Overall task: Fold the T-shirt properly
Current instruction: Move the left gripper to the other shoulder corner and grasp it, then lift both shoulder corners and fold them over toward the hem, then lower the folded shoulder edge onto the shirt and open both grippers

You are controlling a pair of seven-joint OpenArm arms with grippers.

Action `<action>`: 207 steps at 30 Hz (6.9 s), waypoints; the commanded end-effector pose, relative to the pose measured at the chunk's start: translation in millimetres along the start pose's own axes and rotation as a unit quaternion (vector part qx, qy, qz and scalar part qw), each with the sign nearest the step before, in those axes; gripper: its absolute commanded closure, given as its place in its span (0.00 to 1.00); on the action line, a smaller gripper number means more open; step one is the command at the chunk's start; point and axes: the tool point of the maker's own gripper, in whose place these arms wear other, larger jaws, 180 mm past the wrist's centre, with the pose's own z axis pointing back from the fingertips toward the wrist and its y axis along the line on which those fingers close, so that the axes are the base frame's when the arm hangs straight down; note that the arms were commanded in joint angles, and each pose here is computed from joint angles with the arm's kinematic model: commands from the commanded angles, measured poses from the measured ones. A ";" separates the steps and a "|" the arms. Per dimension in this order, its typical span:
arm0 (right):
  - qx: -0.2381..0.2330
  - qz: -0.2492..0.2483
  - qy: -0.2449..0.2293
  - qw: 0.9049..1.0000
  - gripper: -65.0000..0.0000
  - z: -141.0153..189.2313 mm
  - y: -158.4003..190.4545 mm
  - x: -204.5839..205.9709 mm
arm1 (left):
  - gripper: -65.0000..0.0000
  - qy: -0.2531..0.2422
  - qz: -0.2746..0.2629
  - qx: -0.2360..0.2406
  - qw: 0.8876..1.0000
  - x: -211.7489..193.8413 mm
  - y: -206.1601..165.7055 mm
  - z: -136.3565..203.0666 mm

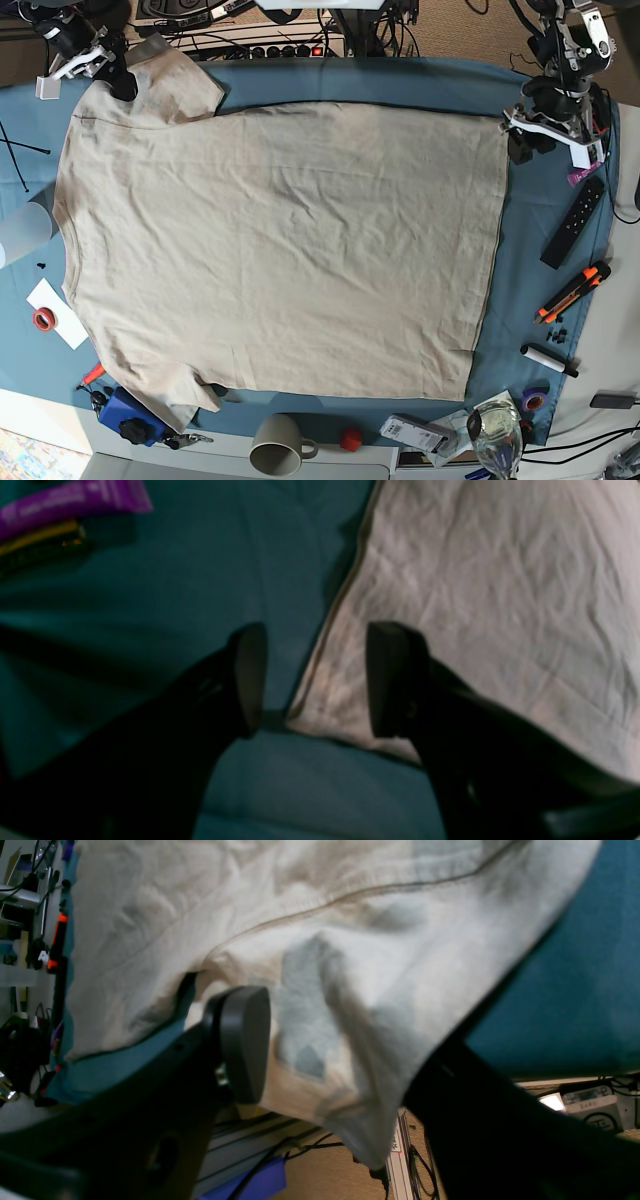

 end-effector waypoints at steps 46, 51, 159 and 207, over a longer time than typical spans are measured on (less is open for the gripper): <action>-0.035 0.010 0.022 0.999 1.00 8.7 -12.7 2.7 | 1.00 0.130 0.030 -0.127 0.983 -76.5 -30.0 -2.8; -0.041 0.027 0.010 0.999 1.00 29.7 -7.5 10.4 | 1.00 0.116 0.010 -0.107 0.987 -68.7 -21.0 16.3; -0.157 0.212 -0.119 0.957 1.00 -92.9 31.5 195.8 | 1.00 -0.079 -0.207 -0.019 0.975 104.6 -76.6 -66.3; -0.136 0.219 -0.121 0.959 0.68 -133.2 44.8 259.2 | 0.74 -0.060 -0.228 -0.020 0.972 146.3 -90.4 -120.0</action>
